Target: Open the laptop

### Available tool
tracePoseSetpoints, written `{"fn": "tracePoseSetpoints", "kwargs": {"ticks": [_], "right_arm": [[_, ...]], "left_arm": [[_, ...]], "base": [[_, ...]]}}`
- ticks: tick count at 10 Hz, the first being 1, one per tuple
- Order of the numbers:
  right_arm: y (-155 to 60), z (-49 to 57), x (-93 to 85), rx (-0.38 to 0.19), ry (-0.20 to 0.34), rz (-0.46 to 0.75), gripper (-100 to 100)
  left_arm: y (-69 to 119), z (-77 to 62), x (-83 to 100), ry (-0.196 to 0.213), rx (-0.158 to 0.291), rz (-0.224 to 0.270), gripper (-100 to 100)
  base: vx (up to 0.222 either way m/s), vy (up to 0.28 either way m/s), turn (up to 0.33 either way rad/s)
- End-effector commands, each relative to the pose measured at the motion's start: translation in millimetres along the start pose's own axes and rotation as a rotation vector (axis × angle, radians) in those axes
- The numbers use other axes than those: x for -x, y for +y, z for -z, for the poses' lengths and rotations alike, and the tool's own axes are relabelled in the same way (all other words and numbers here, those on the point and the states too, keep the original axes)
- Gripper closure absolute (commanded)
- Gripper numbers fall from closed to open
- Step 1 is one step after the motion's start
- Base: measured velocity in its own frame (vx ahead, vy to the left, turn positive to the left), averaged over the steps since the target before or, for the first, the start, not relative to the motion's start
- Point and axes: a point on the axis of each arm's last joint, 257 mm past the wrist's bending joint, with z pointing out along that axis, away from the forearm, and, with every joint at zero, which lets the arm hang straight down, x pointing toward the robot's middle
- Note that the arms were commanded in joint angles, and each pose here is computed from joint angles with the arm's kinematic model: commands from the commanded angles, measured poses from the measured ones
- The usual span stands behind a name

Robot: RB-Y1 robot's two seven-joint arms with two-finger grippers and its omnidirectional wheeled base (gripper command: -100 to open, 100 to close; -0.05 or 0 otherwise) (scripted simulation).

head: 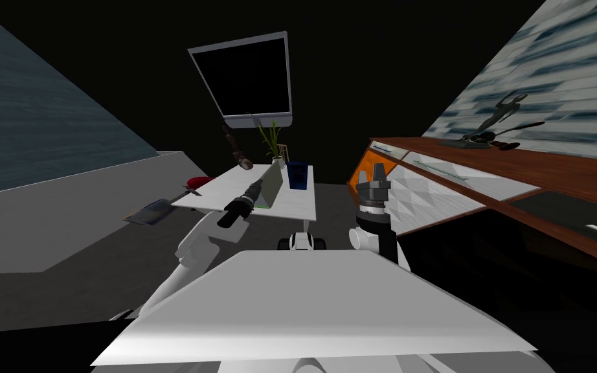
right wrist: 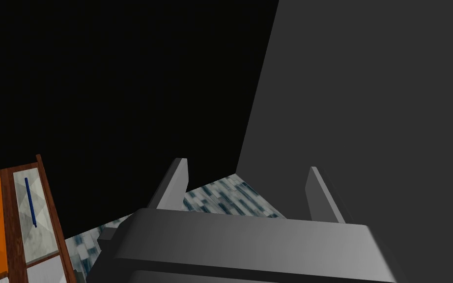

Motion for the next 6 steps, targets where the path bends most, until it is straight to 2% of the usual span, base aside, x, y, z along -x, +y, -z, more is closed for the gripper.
{"fn": "tracePoseSetpoints", "kwargs": {"ticks": [1, 2, 6], "right_arm": [[0.0, 0.0, 0.0, 0.0, 0.0, 0.0, 0], [0.0, 0.0, 0.0, 0.0, 0.0, 0.0, 0], [-0.1, 0.0, 0.1, 0.0, 0.0, 0.0, 0]], "left_arm": [[-0.1, 0.0, 0.0, 0.0, 0.0, 0.0, 100], [-0.5, 0.3, -7.9, 0.022, 0.003, 0.074, 100], [-3.9, 1.4, -23.8, 0.066, 0.007, 0.224, 100]], "base": [[0.0, 0.0, 0.0], [0.011, 0.105, 0.017], [0.026, 0.156, 0.01]]}}
